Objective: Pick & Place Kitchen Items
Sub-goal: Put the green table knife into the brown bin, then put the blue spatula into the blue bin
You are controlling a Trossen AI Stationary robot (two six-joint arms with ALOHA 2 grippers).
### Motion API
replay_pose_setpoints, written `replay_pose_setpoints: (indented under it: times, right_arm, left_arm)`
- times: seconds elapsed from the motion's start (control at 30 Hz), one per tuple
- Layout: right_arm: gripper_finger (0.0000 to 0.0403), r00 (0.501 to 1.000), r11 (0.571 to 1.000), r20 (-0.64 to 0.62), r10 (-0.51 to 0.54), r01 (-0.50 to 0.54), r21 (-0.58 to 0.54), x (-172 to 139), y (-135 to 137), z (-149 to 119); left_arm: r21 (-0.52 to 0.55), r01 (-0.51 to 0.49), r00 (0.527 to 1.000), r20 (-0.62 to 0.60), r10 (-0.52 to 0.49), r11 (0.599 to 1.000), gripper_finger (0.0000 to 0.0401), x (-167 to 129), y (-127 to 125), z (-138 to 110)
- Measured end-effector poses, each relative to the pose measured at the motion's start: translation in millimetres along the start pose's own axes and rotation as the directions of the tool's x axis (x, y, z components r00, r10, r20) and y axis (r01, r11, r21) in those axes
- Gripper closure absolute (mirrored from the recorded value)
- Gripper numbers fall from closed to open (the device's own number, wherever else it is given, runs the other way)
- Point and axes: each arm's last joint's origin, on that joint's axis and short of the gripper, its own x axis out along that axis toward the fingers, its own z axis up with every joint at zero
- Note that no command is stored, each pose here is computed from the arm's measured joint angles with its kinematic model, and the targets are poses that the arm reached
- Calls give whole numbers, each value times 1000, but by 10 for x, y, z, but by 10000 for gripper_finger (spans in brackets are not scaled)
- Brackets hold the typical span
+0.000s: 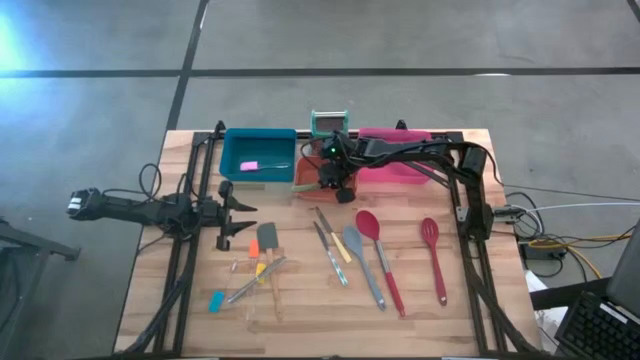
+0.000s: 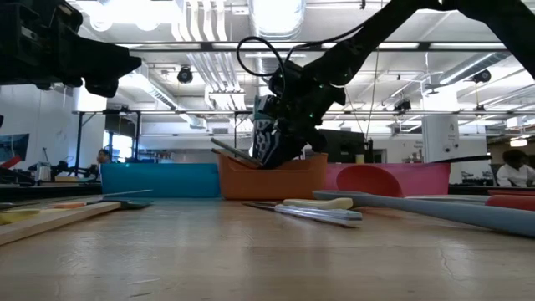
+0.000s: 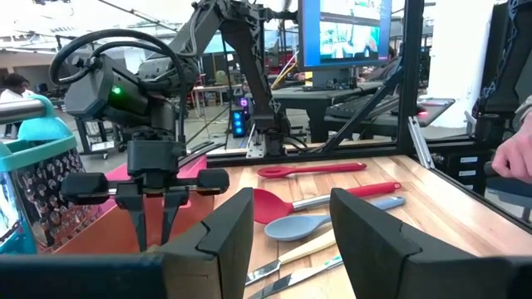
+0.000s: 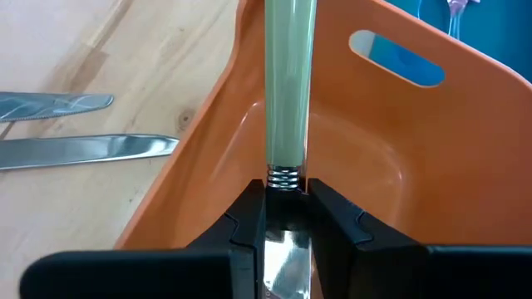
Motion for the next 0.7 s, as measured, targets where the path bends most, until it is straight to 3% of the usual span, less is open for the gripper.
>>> replay_pose_setpoints:
  times: [0.37, 0.53, 0.7]
  right_arm:
    - [207, 1000, 1000, -3, -9, 9, 5, -44, 4, 121]
    - [196, 1000, 999, -6, -21, 21, 46, -325, 15, 418]
    - [221, 999, 986, 5, -38, 37, 160, -748, 125, 711]
  left_arm:
    - [0, 0, 1000, 0, 0, 1000, 236, 0, 0, 0]
    - [0, 0, 1000, 0, 0, 1000, 236, 0, 0, 0]
    - [0, 0, 1000, 0, 0, 1000, 236, 0, 0, 0]
